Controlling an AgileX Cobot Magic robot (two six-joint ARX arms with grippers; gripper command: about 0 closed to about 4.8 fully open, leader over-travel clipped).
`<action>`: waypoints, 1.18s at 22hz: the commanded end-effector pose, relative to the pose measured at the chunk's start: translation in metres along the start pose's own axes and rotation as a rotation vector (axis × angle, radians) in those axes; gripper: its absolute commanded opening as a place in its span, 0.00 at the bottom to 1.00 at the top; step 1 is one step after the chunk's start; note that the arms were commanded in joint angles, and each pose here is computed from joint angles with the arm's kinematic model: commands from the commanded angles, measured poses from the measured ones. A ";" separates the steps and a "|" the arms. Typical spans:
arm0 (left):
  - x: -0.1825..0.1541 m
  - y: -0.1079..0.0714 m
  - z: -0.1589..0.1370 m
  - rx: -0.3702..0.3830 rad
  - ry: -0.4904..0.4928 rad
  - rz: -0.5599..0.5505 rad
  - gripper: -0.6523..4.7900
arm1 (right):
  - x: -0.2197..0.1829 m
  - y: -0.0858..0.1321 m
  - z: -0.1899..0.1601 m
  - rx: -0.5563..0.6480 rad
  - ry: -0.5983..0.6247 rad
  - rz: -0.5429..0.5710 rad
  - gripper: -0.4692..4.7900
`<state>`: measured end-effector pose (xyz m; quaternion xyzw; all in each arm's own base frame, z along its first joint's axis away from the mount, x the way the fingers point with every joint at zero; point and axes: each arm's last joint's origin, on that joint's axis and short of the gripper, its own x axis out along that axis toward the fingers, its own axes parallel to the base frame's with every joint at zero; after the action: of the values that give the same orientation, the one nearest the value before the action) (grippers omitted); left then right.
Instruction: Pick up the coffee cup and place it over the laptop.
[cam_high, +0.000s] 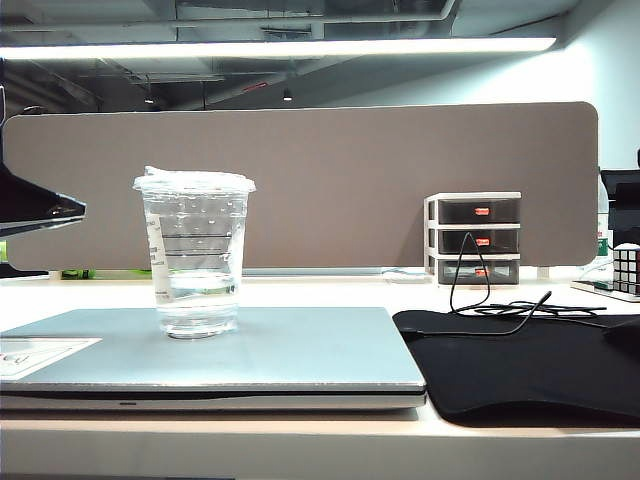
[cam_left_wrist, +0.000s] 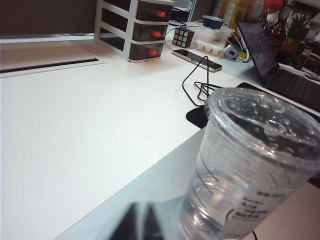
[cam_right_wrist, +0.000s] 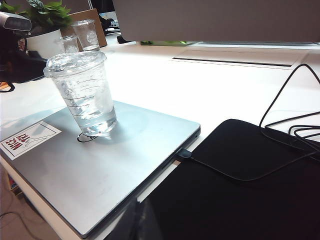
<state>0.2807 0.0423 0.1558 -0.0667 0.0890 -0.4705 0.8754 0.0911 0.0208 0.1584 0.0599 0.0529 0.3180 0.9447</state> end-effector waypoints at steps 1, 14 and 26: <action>-0.002 -0.001 0.006 -0.064 -0.011 0.034 0.11 | 0.000 0.000 -0.001 -0.005 -0.007 -0.004 0.08; -0.034 -0.101 0.052 0.098 -0.115 0.545 0.11 | 0.000 -0.004 0.002 -0.019 -0.046 -0.145 0.08; -0.058 -0.179 -0.012 0.194 -0.234 0.865 0.11 | -0.004 -0.014 0.005 -0.115 -0.078 -0.522 0.08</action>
<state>0.1042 -0.0073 0.1920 -0.0043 -0.0483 -0.0732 0.9961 0.0968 0.0077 0.1602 0.0123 0.0269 0.0786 0.9965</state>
